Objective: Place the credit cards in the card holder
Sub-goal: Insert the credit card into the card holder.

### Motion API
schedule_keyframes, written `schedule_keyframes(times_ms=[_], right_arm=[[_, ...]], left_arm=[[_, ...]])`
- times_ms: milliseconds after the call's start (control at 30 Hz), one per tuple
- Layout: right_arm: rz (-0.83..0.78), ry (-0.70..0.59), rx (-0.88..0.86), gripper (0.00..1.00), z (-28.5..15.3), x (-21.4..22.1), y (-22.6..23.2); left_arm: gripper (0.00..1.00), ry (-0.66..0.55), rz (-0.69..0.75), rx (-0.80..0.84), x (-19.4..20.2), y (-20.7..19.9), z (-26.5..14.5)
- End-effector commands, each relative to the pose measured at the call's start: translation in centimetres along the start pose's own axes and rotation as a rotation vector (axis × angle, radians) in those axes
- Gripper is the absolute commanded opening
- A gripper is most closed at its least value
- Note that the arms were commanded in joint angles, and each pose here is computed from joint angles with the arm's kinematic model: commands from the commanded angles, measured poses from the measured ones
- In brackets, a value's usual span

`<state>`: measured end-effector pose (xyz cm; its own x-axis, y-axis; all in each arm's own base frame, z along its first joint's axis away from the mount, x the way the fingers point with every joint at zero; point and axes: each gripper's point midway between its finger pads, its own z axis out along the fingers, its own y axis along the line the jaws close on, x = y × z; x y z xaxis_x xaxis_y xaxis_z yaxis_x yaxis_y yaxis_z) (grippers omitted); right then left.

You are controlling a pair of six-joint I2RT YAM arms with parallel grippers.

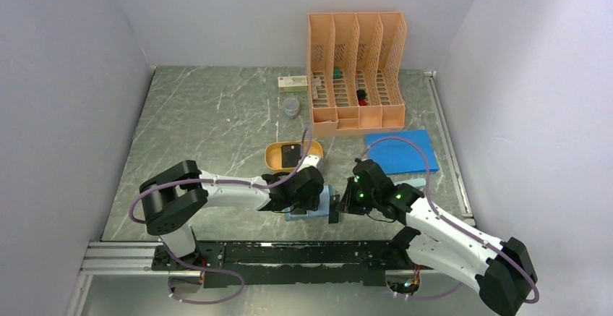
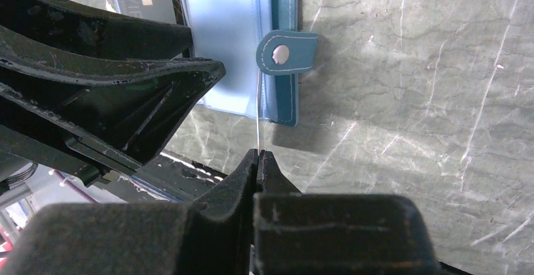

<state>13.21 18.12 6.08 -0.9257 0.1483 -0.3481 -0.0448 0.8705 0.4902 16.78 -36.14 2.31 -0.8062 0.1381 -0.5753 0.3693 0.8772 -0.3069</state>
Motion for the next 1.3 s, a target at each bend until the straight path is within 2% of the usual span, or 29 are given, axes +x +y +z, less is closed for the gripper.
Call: schedule_keyframes(times_ms=[0,133,233,300,467,667,1067,1267], right_arm=[[-0.023,0.009,-0.011,0.00,0.1,0.0,0.3],[-0.017,0.013,-0.010,0.00,0.1,0.2,0.2],[-0.012,0.013,-0.010,0.00,0.0,0.3,0.1],[-0.009,0.011,-0.011,0.00,0.0,0.3,0.1],[-0.007,0.012,-0.001,0.00,0.0,0.4,-0.2],[0.013,0.029,-0.006,0.00,0.2,1.0,-0.4],[0.026,0.047,-0.144,0.00,0.5,1.5,1.8],[0.016,0.033,-0.211,0.00,0.4,0.9,3.3]], left_arm=[[0.48,0.026,0.019,-0.051,0.6,1.0,0.8],[0.45,0.047,0.033,-0.089,1.3,2.0,1.5],[0.28,0.060,0.048,-0.120,1.9,2.9,1.7],[0.20,0.066,0.057,-0.145,2.1,3.5,1.7],[0.10,0.074,0.061,-0.173,2.7,4.4,1.8],[0.05,0.085,0.050,-0.197,3.5,5.5,1.9],[0.05,0.097,0.032,-0.191,4.1,5.7,1.9],[0.08,0.093,-0.005,-0.132,3.3,4.4,1.3]])
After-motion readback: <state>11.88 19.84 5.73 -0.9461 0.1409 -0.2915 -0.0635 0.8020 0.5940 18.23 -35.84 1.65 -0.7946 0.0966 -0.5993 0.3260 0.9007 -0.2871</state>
